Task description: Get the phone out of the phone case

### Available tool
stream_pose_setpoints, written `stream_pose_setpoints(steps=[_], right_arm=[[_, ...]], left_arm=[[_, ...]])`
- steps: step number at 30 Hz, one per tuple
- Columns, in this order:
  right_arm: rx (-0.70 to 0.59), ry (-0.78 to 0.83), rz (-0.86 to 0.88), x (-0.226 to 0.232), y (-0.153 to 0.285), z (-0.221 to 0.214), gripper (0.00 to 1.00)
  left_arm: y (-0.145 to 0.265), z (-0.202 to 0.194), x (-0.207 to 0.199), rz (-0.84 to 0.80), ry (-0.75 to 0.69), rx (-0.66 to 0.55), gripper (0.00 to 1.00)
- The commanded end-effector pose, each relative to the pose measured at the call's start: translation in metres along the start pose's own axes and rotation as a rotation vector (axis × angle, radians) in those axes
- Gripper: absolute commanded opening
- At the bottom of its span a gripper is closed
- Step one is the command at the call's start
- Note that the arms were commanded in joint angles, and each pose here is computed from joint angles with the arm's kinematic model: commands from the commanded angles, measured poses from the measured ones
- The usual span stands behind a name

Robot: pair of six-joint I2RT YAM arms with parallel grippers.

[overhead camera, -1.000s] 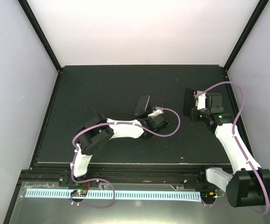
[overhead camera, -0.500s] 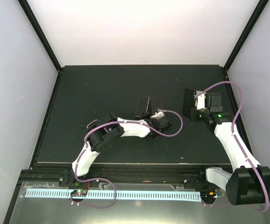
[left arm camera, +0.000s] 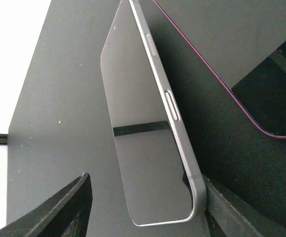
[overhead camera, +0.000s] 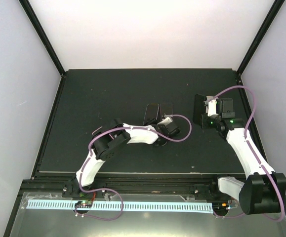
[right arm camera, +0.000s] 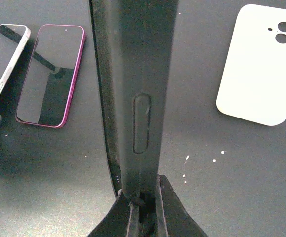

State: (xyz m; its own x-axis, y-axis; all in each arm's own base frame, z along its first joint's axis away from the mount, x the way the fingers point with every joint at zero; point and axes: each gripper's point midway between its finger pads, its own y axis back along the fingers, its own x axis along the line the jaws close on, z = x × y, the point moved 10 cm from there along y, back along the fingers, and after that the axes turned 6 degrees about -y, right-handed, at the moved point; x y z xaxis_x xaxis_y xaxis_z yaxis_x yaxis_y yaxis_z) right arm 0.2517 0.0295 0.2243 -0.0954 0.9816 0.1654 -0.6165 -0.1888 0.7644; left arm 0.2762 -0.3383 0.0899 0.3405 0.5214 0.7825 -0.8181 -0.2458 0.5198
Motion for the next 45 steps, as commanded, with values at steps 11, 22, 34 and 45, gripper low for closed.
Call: stream_pose_setpoints(steps=[11, 22, 34, 45], right_arm=[[0.074, 0.083, 0.061, 0.001, -0.018, 0.032, 0.01], [0.283, 0.052, 0.098, -0.015, -0.066, 0.079, 0.01], [0.519, -0.213, 0.303, -0.055, -0.123, 0.085, 0.01], [0.558, -0.283, 0.230, -0.079, -0.163, 0.070, 0.06]], left_arm=[[0.059, -0.013, 0.063, -0.399, 0.397, -0.185, 0.74], [0.092, -0.054, 0.078, -0.692, 0.541, -0.282, 0.76], [0.088, -0.078, 0.073, -0.699, 0.563, -0.221, 0.76], [0.077, -0.085, 0.072, -0.681, 0.601, -0.179, 0.76]])
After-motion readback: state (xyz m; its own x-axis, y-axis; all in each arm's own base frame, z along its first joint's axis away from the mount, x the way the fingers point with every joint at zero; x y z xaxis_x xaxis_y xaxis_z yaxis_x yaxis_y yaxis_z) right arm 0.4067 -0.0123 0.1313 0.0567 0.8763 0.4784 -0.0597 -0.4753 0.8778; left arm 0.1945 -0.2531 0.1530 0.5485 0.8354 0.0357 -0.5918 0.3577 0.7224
